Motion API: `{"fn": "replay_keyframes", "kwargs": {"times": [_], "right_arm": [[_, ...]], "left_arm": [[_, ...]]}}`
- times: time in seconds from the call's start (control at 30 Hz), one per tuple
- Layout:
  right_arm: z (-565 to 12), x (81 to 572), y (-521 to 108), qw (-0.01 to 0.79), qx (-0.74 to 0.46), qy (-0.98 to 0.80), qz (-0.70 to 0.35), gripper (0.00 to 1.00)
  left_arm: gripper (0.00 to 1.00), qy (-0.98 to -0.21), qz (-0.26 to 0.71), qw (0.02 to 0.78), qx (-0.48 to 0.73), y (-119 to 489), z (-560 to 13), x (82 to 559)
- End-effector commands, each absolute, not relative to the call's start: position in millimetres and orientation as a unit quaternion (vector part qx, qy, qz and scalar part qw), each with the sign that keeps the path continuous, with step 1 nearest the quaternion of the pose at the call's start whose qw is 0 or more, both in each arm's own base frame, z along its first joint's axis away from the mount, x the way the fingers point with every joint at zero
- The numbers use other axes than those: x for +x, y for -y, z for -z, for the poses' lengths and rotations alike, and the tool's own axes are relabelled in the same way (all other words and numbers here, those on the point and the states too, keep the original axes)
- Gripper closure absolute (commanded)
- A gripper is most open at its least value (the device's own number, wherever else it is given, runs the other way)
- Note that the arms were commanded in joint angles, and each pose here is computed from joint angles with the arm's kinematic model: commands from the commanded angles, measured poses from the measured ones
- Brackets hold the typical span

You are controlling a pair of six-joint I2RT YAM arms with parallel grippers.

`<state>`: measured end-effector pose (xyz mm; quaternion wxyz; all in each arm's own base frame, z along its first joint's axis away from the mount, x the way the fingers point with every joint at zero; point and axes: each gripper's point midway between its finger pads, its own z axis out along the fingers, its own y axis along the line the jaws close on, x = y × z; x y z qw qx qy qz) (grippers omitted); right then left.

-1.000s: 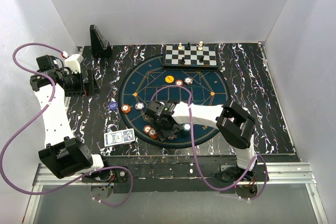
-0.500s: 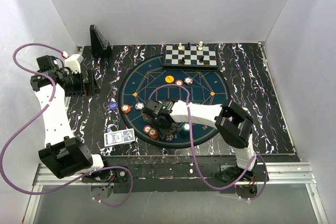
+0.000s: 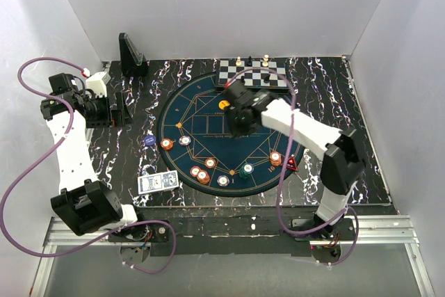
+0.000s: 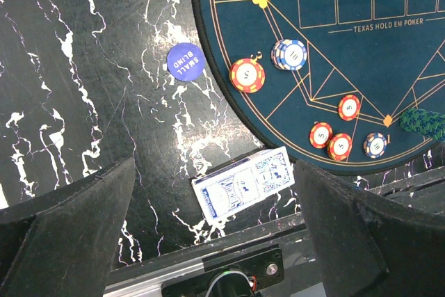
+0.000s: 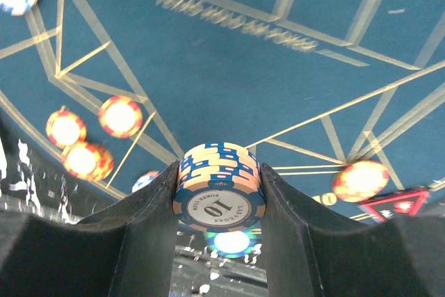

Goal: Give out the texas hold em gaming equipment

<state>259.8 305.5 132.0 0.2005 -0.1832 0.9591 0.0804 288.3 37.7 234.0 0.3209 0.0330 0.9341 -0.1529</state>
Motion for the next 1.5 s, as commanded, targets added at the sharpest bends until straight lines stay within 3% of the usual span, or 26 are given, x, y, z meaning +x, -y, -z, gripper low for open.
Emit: {"fn": "replay_keyframes", "kwargs": {"times": [0.0, 0.33, 0.9, 1.47], "right_arm": [[-139, 294, -233, 0.216, -0.07, -0.973, -0.05, 0.86], [-78, 309, -122, 0.176, 0.121, -0.977, 0.004, 0.86], [-21, 309, -101, 0.115, 0.165, -0.979, 0.036, 0.86], [-31, 278, -93, 0.115, 0.181, -0.976, 0.034, 0.84]], "left_arm": [[0.0, -0.928, 0.15, 0.337, 0.039, -38, -245, 290], [0.0, -0.93, 0.148, 0.334, 0.043, -39, -242, 290], [0.0, -0.933, 0.143, 0.326, 0.046, -42, -236, 289], [0.0, -0.931, 0.155, 0.327, 0.042, -39, -236, 290]]}}
